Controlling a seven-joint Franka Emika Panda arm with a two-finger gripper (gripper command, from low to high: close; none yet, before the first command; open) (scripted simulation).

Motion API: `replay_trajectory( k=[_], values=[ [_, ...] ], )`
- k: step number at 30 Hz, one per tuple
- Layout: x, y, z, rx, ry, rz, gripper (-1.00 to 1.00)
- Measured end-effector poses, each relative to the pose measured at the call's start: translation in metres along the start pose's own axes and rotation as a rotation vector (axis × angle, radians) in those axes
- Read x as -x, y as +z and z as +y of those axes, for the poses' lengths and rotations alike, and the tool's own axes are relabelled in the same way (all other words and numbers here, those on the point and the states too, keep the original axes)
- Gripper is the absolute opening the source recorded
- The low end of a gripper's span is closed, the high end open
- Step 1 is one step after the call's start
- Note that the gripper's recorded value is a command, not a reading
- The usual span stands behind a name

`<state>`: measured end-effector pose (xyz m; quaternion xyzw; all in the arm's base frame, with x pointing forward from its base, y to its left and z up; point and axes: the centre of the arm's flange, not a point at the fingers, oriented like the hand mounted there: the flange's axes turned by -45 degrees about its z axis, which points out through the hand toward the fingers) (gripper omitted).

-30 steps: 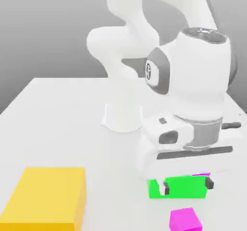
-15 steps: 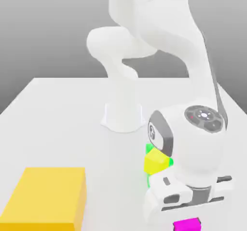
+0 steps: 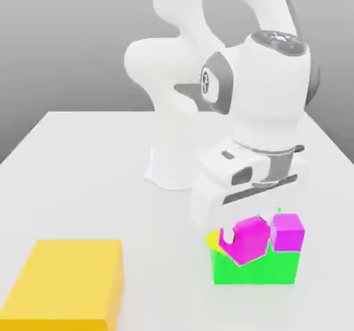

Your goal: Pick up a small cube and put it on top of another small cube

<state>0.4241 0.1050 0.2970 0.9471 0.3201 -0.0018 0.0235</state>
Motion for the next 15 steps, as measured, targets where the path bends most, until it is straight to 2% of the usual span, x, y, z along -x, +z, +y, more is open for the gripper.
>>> replay_trajectory(
  k=[6,11,12,15],
  values=[
    [0.047,-0.029,-0.015,-0.035,-0.226,0.019,-1.00],
    [0.052,0.019,-0.020,-0.044,-0.264,0.024,-1.00],
    [0.053,0.028,-0.021,-0.043,-0.265,0.024,1.00],
    [0.053,0.028,-0.021,-0.043,-0.265,0.024,1.00]
  ],
)
